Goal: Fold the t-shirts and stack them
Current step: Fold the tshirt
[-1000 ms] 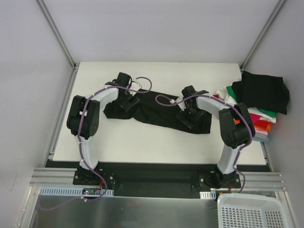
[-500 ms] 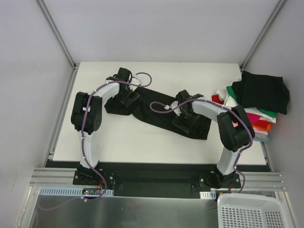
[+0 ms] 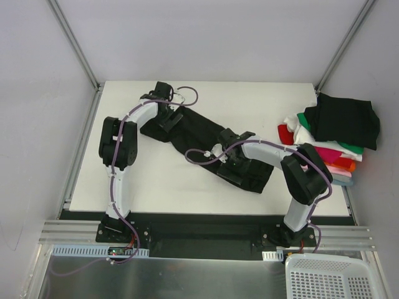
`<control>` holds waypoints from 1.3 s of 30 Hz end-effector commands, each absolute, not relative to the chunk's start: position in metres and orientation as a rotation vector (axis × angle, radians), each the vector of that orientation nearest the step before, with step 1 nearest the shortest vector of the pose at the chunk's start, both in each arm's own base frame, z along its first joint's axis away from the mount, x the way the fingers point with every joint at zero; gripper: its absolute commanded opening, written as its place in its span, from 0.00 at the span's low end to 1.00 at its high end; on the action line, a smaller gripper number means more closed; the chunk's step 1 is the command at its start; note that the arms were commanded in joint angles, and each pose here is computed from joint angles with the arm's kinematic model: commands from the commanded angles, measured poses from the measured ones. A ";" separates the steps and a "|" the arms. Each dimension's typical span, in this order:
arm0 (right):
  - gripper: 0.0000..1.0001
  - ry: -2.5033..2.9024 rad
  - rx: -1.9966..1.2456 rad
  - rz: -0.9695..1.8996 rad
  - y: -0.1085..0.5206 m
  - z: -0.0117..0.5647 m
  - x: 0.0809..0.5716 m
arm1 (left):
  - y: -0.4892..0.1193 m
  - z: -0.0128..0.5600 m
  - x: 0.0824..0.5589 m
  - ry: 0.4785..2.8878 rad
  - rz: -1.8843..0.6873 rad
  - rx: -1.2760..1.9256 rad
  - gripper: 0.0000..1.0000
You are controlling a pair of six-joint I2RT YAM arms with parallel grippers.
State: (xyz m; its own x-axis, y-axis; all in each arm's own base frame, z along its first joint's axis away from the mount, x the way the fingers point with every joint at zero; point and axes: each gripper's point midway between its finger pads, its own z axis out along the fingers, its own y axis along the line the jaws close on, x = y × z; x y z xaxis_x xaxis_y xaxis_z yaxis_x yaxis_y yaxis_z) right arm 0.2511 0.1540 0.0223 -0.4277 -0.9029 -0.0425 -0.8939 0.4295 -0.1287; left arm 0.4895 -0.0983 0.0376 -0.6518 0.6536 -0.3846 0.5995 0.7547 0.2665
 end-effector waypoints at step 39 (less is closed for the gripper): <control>0.96 2.231 -2.042 -0.036 0.290 0.036 0.179 | -0.153 0.042 0.569 2.307 0.293 1.053 0.99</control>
State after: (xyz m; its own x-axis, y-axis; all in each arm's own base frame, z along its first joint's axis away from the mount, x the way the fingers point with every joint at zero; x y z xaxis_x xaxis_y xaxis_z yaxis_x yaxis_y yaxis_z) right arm 0.1851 0.2719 0.0292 -0.1078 -0.9930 -0.0483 -0.9883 0.1123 -0.1027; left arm 0.5634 -0.1435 0.0447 -0.5439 0.7204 -0.4303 0.6057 0.6920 0.3928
